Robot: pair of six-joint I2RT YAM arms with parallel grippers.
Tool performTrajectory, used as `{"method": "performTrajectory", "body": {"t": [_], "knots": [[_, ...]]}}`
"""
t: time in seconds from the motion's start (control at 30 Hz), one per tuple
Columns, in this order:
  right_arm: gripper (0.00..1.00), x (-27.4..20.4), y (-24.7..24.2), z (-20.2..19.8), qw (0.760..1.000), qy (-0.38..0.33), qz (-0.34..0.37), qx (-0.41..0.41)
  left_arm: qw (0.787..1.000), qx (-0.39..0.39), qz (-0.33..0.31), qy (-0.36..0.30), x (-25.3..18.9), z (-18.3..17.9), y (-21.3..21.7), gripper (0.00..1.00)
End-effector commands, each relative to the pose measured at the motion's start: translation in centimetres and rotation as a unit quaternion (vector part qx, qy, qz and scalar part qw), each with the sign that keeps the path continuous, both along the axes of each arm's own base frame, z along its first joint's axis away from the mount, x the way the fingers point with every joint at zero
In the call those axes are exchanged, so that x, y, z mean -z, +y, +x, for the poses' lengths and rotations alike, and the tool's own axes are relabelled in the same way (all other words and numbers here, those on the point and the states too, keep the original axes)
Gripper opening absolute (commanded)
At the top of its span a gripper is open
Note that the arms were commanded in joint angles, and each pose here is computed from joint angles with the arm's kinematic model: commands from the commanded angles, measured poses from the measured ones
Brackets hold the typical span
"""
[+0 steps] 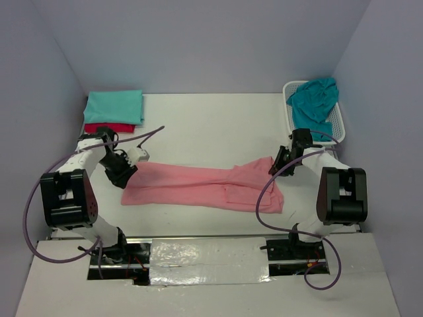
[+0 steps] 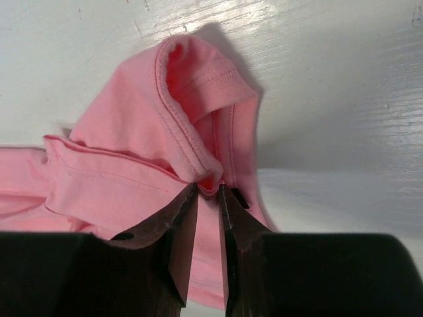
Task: Fold and stack the t-shirts
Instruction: Fold the other side of the tshirt into a rectangle
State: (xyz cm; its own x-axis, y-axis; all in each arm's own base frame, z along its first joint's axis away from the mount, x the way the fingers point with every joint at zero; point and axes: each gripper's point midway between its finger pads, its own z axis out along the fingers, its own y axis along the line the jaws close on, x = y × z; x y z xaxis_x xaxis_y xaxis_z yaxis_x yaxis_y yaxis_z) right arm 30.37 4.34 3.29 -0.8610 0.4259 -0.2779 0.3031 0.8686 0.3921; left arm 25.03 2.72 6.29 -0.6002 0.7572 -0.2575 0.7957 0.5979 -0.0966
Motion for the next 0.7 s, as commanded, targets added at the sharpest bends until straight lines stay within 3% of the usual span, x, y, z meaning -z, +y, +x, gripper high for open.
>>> {"method": "performTrajectory", "body": {"t": [0.0,0.3,0.67], "knots": [[0.26,-0.5,0.0,1.0,1.000,-0.021,0.004,-0.005,0.997,0.035,0.051,-0.042,0.0,1.4,1.9,0.47],[0.22,-0.5,0.1,0.7,1.000,-0.018,0.004,-0.008,0.996,0.040,0.047,-0.070,0.5,2.8,1.8,0.52],[0.23,-0.4,-0.1,0.6,1.000,-0.014,0.002,-0.005,0.970,0.223,-0.016,-0.094,-0.1,0.7,-1.1,0.56]]}}
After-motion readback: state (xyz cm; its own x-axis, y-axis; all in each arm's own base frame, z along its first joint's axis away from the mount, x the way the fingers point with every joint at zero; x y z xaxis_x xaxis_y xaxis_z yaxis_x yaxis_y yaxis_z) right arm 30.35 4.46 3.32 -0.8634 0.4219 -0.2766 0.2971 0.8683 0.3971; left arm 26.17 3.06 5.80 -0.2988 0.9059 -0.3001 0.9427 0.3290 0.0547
